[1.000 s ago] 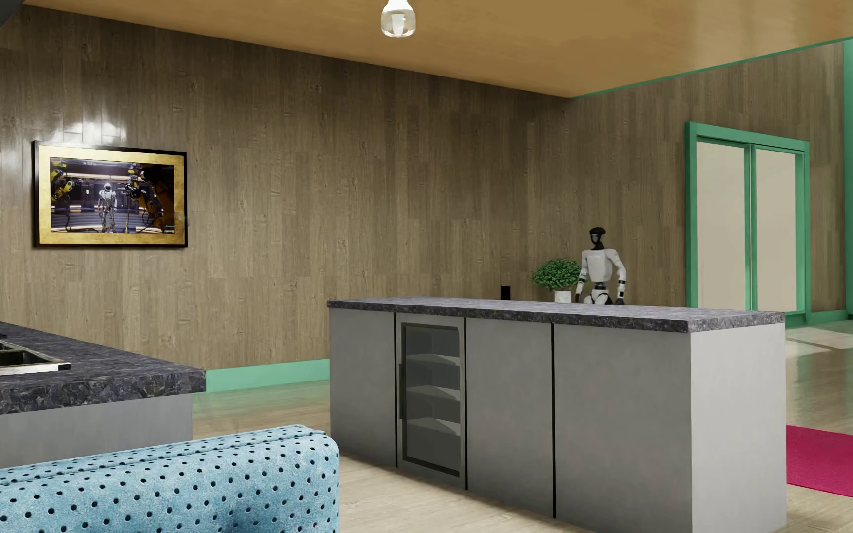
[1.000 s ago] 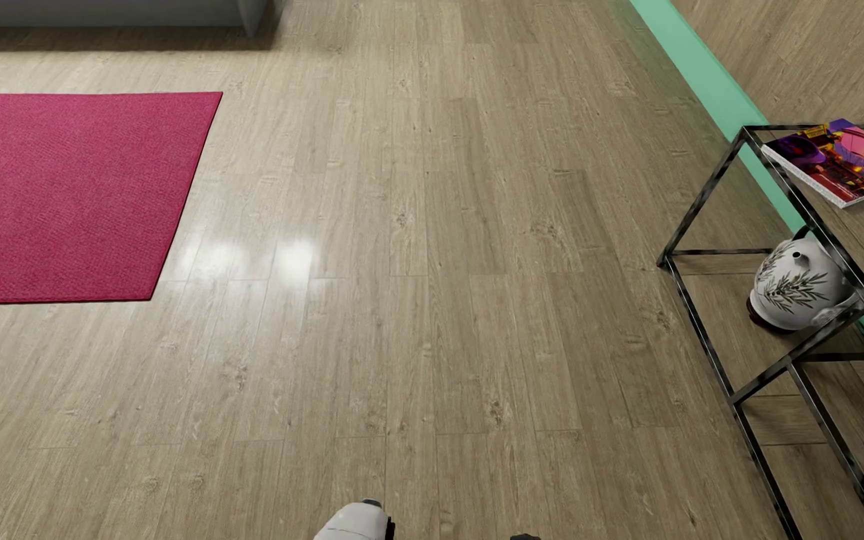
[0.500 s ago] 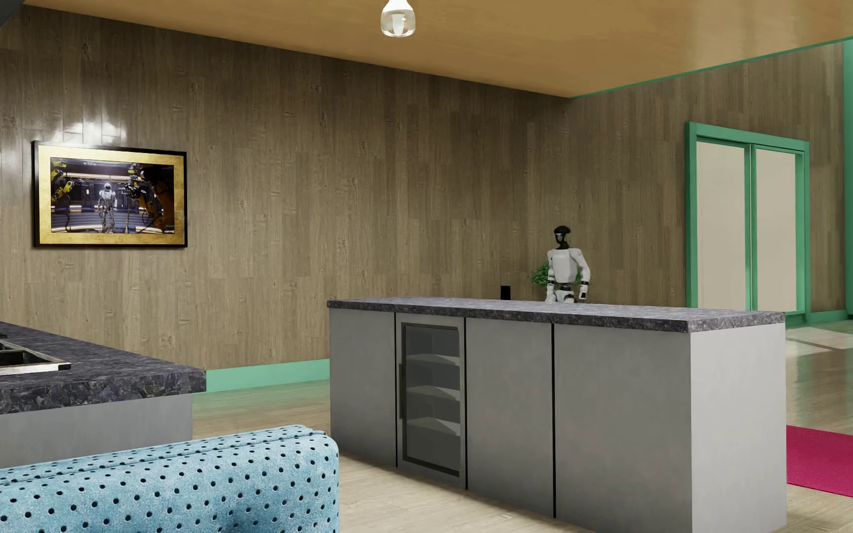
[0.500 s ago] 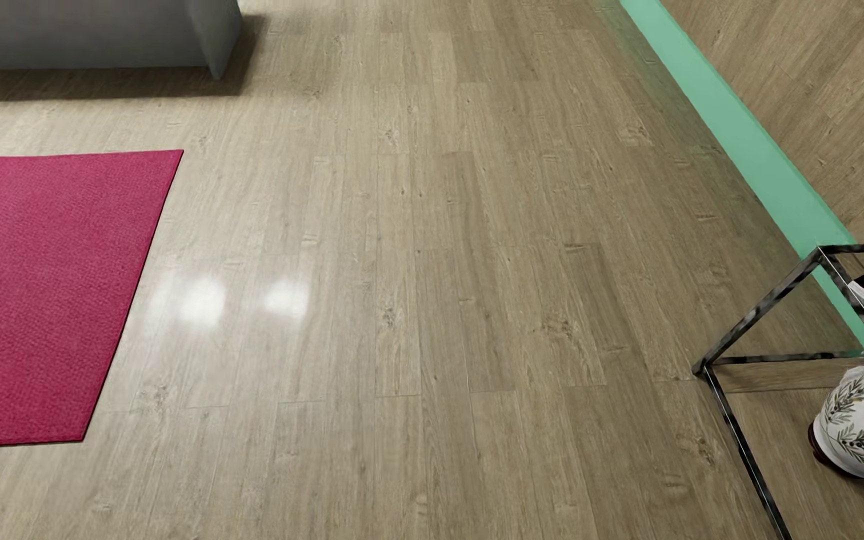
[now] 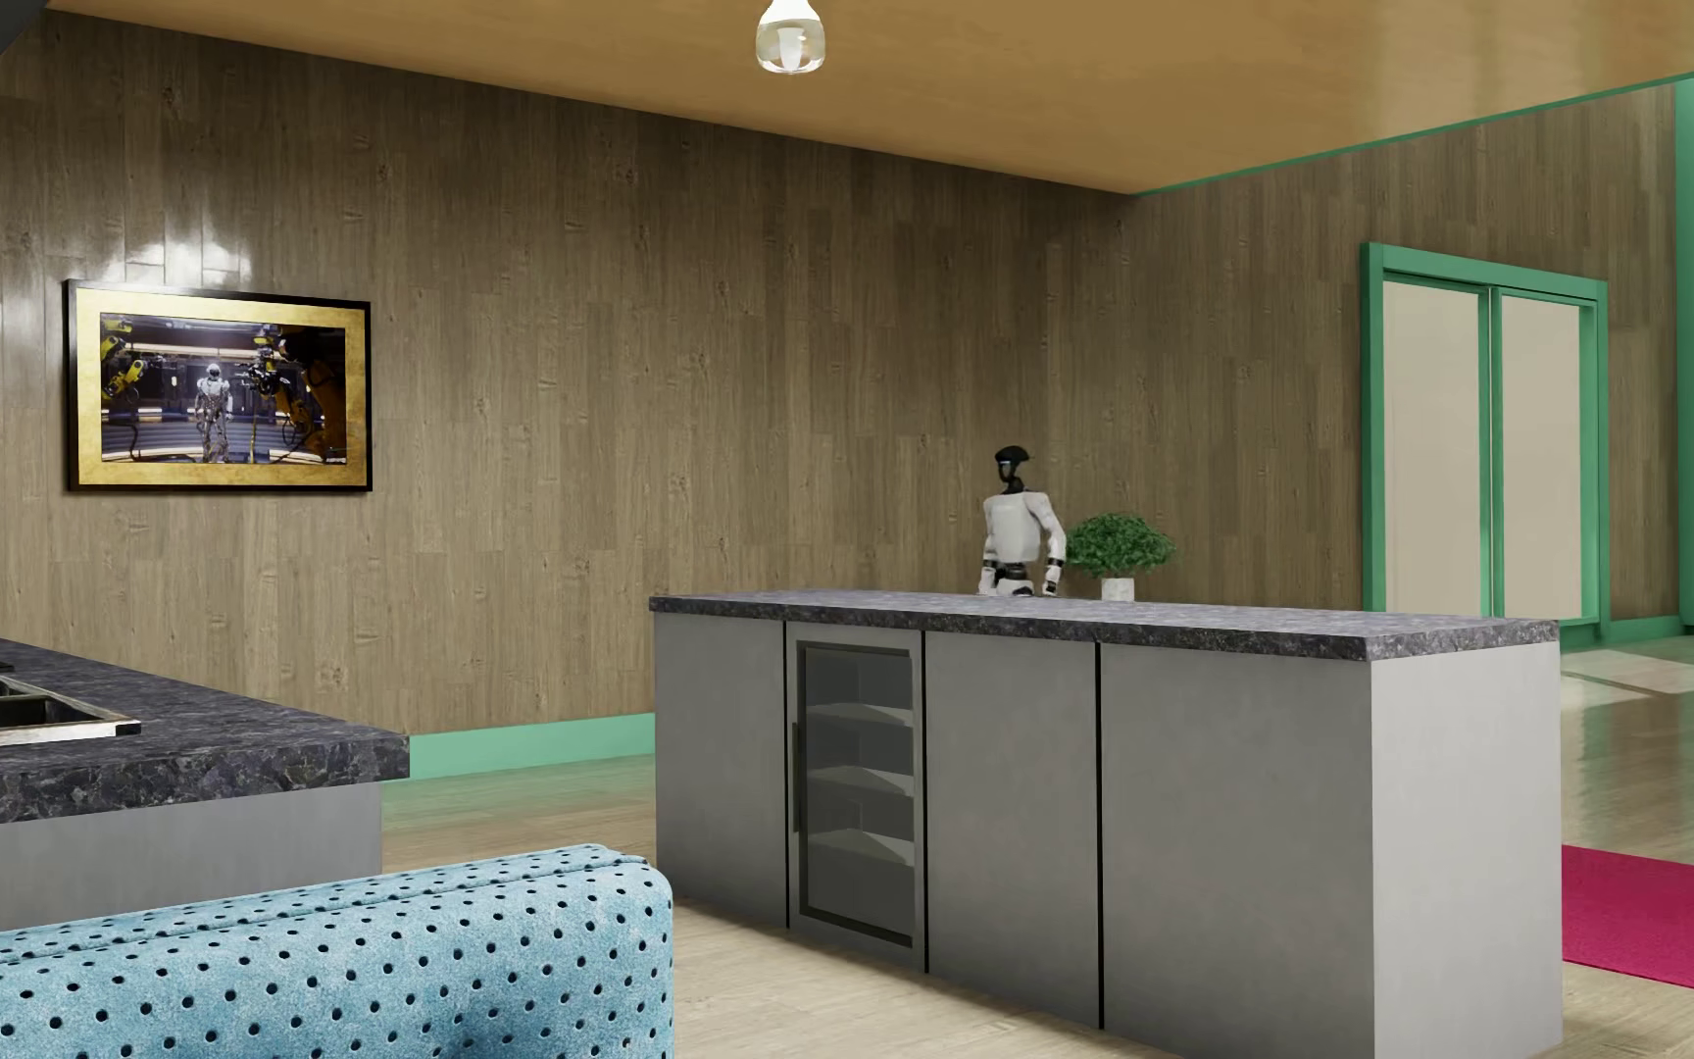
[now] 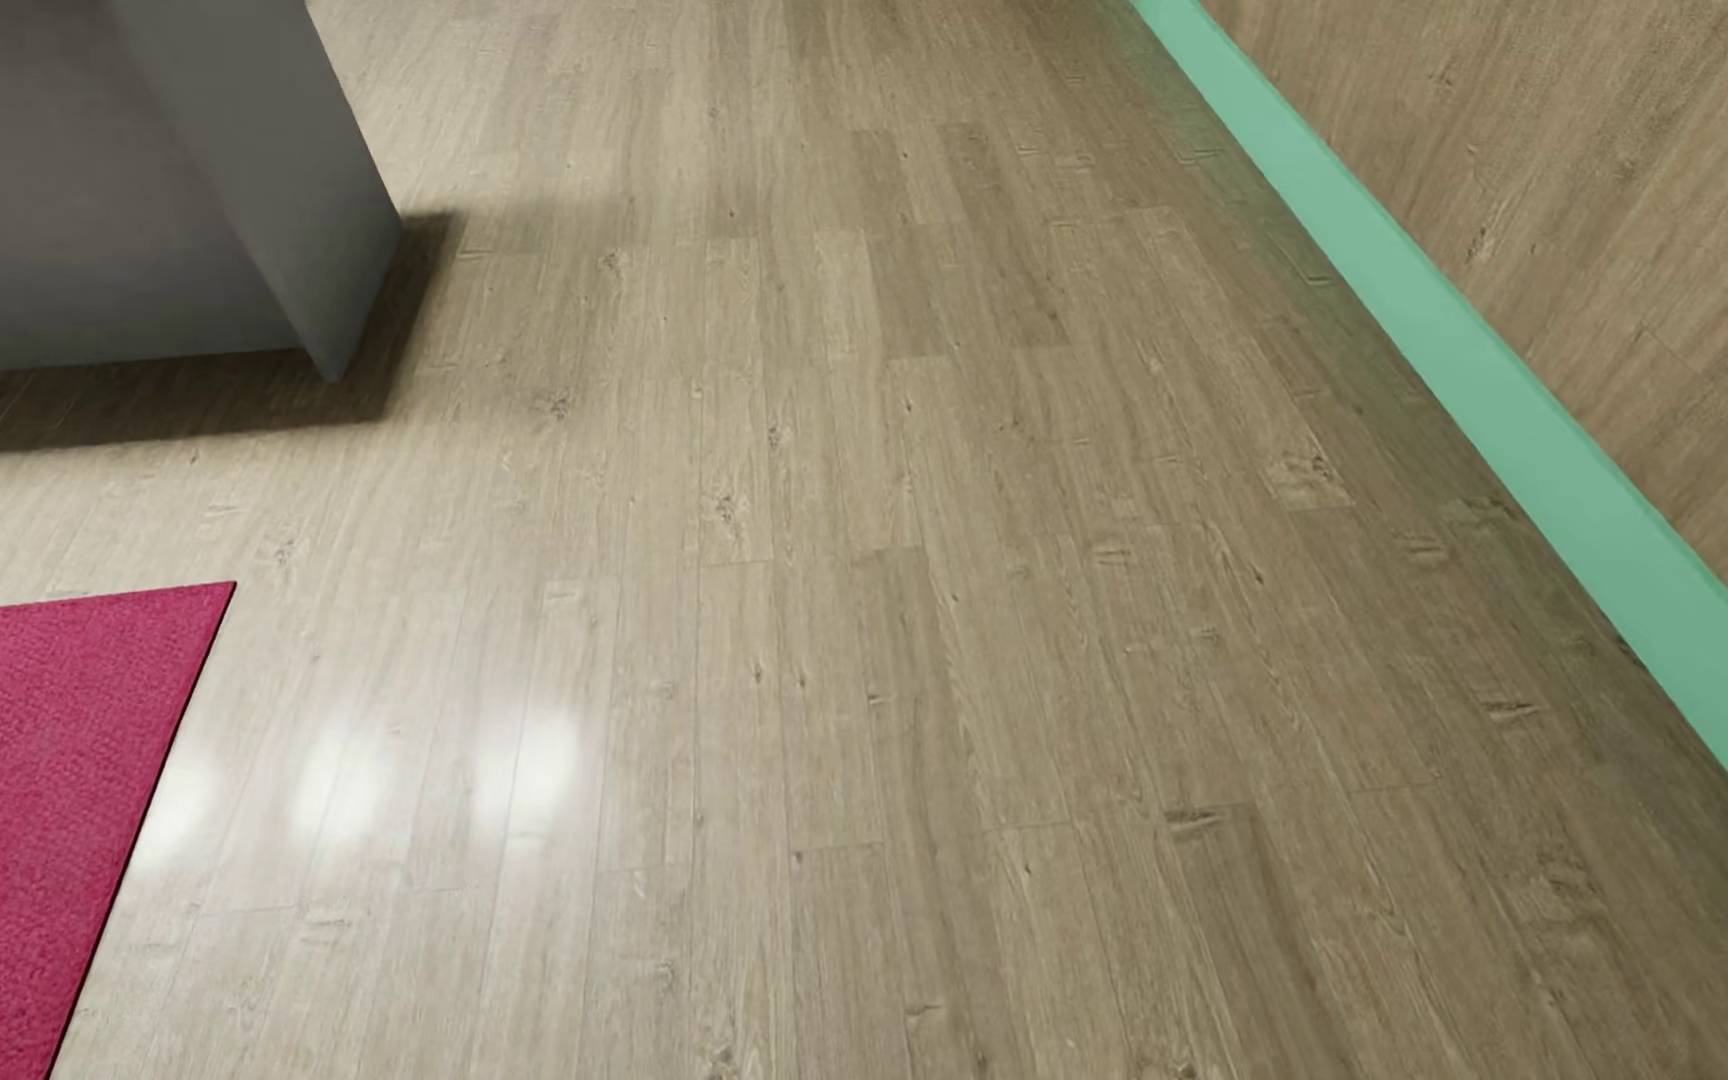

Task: Go to the counter

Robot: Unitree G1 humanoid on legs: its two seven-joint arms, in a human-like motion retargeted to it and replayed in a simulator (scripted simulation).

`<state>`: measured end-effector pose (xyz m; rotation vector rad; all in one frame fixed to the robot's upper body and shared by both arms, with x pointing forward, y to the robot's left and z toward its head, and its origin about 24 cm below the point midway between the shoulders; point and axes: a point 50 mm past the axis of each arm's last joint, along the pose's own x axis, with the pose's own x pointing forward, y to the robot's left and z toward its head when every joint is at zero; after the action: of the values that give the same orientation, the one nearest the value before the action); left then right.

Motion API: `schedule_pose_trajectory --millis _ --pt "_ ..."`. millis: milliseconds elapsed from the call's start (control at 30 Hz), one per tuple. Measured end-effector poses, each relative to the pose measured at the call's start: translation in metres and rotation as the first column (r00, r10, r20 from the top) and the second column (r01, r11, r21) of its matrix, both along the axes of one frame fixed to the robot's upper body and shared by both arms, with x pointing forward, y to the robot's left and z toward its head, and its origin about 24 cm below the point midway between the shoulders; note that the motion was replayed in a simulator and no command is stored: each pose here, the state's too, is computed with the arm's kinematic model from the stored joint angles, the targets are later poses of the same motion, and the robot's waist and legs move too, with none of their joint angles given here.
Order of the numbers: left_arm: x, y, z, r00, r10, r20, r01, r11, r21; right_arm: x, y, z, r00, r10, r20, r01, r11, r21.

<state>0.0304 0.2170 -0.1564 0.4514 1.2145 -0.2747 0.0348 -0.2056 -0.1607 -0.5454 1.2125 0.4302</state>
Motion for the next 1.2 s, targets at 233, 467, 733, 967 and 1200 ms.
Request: schedule_pose_trajectory --millis 233,467,733,967,1200 --pt "-0.033 0.01 -0.001 0.995 0.037 -0.09 -0.034 0.999 0.033 0.098 -0.003 0.037 0.942 0.016 0.335 -0.03 0.999 0.039" --pt "-0.042 0.008 -0.005 0.99 0.066 -0.128 -0.061 0.997 0.039 0.027 0.001 0.005 0.994 -0.063 0.092 0.061 0.998 0.023" --pt "0.069 0.01 0.026 0.965 0.039 0.261 -0.037 0.999 -0.012 -0.046 0.006 -0.002 0.994 -0.032 -0.106 0.034 0.999 0.015" --pt "0.005 0.01 0.004 0.998 0.051 0.036 -0.052 0.999 0.016 -0.035 -0.017 -0.002 0.991 -0.099 -0.089 0.095 0.994 -0.056" --pt "-0.089 0.034 0.006 0.967 0.079 -0.244 -0.052 0.992 0.113 0.091 -0.017 0.04 0.934 -0.079 0.349 0.069 0.997 0.041"
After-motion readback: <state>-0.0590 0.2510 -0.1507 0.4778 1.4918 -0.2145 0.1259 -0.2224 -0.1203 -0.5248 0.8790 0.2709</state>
